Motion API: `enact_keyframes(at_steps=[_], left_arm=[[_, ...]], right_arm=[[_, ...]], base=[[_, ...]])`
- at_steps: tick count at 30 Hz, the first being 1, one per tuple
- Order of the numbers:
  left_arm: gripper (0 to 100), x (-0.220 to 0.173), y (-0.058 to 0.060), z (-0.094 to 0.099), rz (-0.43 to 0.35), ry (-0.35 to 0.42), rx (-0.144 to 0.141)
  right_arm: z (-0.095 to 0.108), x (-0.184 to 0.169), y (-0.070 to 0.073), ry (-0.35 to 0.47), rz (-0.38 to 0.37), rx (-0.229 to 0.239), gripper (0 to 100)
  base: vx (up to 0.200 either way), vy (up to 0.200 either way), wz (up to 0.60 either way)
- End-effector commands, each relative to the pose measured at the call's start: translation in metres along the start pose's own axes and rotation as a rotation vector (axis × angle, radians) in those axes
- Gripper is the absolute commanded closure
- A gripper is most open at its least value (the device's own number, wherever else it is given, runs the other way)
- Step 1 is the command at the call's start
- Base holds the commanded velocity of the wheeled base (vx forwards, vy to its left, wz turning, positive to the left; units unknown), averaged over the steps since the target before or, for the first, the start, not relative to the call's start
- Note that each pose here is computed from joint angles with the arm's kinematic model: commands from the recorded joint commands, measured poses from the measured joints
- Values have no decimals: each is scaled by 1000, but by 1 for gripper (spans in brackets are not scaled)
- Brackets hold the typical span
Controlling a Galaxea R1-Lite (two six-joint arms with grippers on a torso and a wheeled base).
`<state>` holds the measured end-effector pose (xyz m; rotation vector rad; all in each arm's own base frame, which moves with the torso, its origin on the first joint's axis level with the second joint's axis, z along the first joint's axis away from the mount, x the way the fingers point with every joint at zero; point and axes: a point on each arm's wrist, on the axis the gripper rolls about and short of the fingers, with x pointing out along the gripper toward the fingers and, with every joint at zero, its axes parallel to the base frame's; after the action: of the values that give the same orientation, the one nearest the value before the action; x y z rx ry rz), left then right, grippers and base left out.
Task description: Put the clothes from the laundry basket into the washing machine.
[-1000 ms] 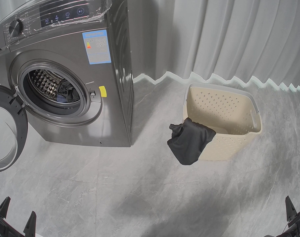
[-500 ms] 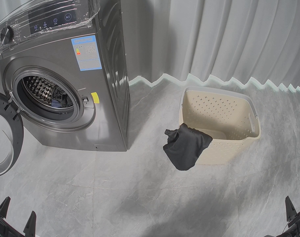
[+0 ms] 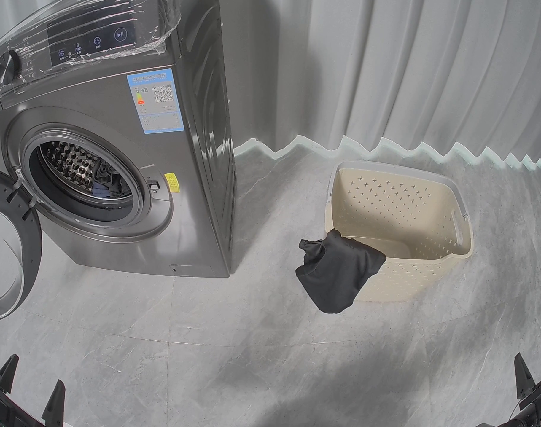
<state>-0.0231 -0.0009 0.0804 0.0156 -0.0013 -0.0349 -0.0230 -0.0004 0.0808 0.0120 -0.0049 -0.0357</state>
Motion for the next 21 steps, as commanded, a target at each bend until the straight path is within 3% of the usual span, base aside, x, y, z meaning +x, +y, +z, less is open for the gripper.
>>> enact_keyframes(at_steps=[1,14,21], left_arm=[[0,0,0,-5,0,4,0],[0,0,0,-5,1,6,3],[0,0,0,-5,6,4,1]], right_arm=[[-5,0,0,5,0,0,0],[-5,0,0,5,0,0,0],[-5,0,0,5,0,0,0]], base=[[0,0,0],[0,0,0],[0,-200,0]])
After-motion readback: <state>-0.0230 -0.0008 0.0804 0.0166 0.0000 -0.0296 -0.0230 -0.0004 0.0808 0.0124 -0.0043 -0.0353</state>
